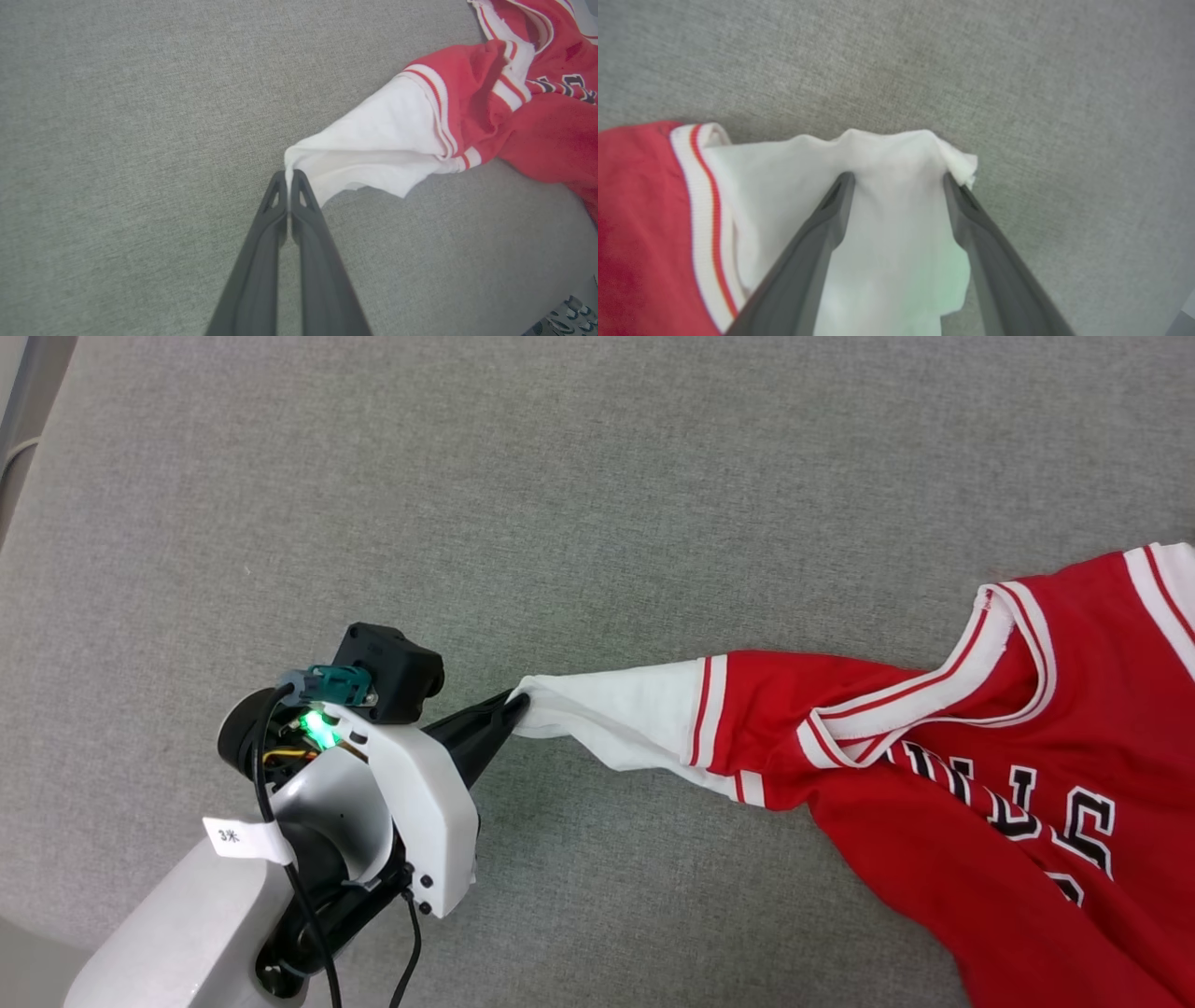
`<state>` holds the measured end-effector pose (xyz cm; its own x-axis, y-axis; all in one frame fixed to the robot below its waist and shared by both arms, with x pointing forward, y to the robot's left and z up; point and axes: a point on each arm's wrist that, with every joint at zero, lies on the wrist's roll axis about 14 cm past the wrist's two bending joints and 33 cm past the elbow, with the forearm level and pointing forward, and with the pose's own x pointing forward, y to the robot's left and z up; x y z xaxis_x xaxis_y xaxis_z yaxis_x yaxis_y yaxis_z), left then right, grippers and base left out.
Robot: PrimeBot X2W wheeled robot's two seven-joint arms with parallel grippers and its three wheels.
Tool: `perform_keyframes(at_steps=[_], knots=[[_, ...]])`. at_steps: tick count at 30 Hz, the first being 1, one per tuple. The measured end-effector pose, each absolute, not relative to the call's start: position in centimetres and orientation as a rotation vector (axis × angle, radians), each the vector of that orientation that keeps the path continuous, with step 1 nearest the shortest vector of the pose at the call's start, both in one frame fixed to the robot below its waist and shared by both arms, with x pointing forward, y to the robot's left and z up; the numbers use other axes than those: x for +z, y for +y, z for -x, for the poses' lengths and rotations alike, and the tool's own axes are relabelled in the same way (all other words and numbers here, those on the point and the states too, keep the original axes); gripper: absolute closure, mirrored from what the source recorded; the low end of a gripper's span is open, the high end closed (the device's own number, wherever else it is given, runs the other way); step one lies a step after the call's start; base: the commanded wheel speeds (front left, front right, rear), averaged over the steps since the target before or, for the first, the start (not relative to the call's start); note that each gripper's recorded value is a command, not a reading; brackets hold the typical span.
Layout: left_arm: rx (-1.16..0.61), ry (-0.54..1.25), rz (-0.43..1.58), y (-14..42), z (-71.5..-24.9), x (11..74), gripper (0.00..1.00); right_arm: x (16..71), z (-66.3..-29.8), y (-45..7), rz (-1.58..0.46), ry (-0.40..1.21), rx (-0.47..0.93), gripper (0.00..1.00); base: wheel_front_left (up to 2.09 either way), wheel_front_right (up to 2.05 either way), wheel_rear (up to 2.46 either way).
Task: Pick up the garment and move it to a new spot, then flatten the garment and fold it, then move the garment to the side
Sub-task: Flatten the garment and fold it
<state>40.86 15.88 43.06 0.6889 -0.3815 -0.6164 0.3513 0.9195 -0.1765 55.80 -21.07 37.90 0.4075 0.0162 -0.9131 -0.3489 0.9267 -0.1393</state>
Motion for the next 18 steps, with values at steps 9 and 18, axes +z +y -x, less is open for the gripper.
perform_keyframes(at_steps=[9, 18], knots=[[-0.391, 0.697, 0.044, 16.4, -41.0, 43.0, 1.0, 35.5, -54.6, -20.2, 0.342, 1.21, 0.285, 1.0, 0.0, 0.0, 0.0], [-0.356, 0.642, 0.039, 17.2, -41.7, 44.1, 1.0, 36.9, -54.6, -19.7, 0.278, 1.083, 0.307, 1.0, 0.0, 0.0, 0.0]])
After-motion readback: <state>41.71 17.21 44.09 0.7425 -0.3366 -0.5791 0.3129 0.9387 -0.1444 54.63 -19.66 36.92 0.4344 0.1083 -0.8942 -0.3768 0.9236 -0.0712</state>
